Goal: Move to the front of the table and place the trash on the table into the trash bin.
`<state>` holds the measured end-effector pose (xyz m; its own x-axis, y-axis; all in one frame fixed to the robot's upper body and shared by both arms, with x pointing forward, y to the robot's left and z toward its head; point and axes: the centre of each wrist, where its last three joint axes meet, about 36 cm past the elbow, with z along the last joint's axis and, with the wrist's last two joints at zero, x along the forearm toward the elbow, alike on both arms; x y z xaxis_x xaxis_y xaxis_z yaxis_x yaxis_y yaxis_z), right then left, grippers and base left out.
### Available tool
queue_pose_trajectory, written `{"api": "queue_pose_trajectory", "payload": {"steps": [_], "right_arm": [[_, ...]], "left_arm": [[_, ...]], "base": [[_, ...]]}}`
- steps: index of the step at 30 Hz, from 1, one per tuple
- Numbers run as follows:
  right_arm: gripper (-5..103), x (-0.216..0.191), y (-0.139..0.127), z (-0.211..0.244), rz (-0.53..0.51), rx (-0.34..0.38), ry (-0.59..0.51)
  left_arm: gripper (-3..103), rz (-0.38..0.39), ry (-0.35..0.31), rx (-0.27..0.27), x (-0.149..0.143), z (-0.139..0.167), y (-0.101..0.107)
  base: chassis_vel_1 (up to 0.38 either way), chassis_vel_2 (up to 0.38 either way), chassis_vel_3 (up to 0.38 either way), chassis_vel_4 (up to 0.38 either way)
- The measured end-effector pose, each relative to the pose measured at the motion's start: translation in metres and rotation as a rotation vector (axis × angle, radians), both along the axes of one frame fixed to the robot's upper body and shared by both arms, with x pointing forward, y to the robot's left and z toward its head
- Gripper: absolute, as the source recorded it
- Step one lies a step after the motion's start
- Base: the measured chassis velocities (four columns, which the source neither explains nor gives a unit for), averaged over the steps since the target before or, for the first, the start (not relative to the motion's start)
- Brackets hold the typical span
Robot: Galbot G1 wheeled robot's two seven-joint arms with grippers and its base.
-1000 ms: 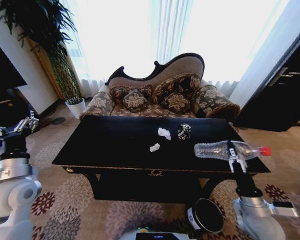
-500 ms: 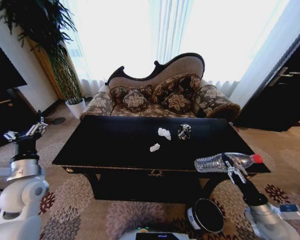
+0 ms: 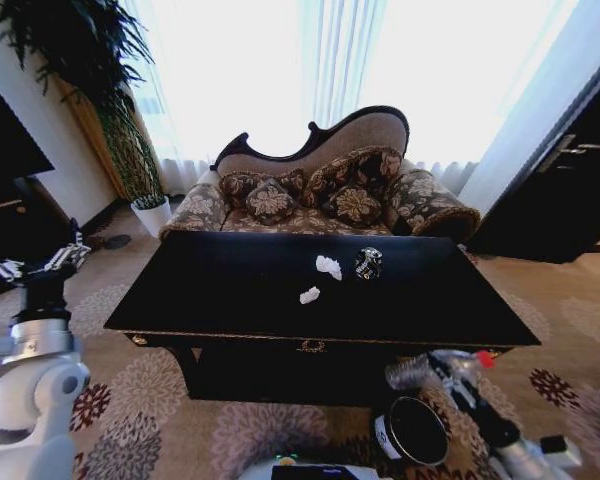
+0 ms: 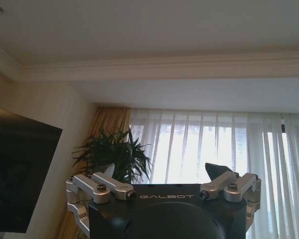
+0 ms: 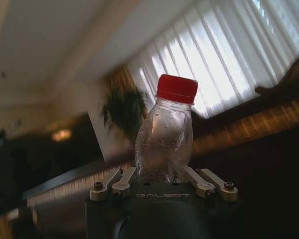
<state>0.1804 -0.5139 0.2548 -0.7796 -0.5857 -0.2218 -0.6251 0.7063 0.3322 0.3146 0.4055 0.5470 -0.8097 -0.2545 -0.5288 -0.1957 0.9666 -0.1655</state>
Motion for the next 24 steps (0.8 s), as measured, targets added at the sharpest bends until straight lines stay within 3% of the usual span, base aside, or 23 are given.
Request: {"api": "queue_pose_trajectory", "payload": {"steps": [5,11,13,14,17,23,24], "right_arm": [[25,-0.009,-0.004,-0.03,-0.043,-0.064,0.093],[25,0.009,0.014,-0.058,-0.162,-0.18,0.17],[25,0.017,0.01,-0.071,-0.199,-0.36,0.216],[25,0.017,0.01,-0.071,-0.199,-0.36,0.216],[25,0.016,0.001,-0.084,-0.239,-0.526,0.268],[25,0.02,-0.006,-0.097,-0.365,-0.645,0.31],[25,0.024,-0.002,-0.099,-0.442,-0.663,0.339]], "left_arm": [[100,0.004,-0.009,0.007,-0.002,0.004,0.0],[100,0.007,-0.015,0.014,-0.006,0.01,0.003],[100,0.016,-0.015,0.022,-0.01,0.013,0.005],[100,0.016,-0.015,0.022,-0.01,0.013,0.005],[100,0.025,-0.014,0.028,-0.013,0.014,0.008],[100,0.027,-0.013,0.032,-0.016,0.015,0.005],[100,0.027,-0.014,0.036,-0.018,0.015,0.004]], "base": [[0.0,0.0,0.0,0.0],[0.0,0.0,0.0,0.0],[0.0,0.0,0.0,0.0],[0.0,0.0,0.0,0.0],[0.0,0.0,0.0,0.0],[0.0,0.0,0.0,0.0],[0.0,0.0,0.0,0.0]]}}
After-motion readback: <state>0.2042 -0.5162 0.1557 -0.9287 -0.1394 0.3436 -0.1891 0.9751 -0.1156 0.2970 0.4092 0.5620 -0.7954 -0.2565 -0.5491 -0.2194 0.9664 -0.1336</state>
